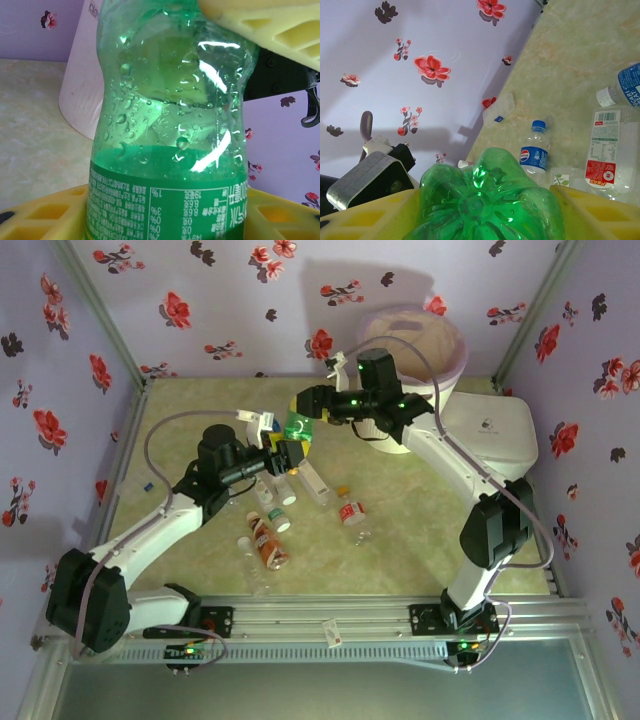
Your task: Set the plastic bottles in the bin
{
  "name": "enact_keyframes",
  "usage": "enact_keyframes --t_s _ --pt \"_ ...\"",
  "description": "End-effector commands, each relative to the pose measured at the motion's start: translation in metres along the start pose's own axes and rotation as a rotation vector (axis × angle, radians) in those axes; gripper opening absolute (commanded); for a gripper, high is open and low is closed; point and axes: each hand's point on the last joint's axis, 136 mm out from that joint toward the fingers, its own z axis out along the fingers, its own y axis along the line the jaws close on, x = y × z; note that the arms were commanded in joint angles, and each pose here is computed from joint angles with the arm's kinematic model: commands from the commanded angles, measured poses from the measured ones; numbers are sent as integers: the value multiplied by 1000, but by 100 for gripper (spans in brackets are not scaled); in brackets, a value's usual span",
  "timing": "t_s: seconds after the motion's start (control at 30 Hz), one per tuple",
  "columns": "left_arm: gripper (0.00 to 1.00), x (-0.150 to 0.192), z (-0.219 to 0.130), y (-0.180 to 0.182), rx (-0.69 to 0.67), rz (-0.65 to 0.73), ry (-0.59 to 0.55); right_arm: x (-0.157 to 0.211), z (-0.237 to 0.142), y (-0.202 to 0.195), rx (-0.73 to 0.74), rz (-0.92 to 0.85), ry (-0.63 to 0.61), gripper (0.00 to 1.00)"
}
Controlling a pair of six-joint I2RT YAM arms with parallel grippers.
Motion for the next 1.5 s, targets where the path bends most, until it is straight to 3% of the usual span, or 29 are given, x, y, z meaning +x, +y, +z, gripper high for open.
enact_keyframes --t_s 0.0,0.1,0.27,0.37,0.73,1.07,1.27,1.47 --pt "9 -2 5 -3 23 16 -8 1 4 6 -36 -11 8 63" --pt "21 -2 4 -4 22 14 -4 -1 3 7 -31 -25 3 59" --pt "82 0 -1 -1 10 13 -5 -12 -5 10 6 -70 -17 57" --pt "98 2 -8 6 -21 12 -3 -23 -15 11 61 -117 -42 56" --pt "100 21 -64 47 -288 -47 53 -93 -103 21 326 -302 -234 55" --pt "98 74 -138 113 -673 -286 150 -163 -223 -4 660 -343 -526 51" --pt "97 102 -163 134 -817 -346 175 -181 -249 -35 735 -296 -564 51" --pt "96 125 -170 142 -857 -384 218 -187 -259 -76 793 -236 -547 51"
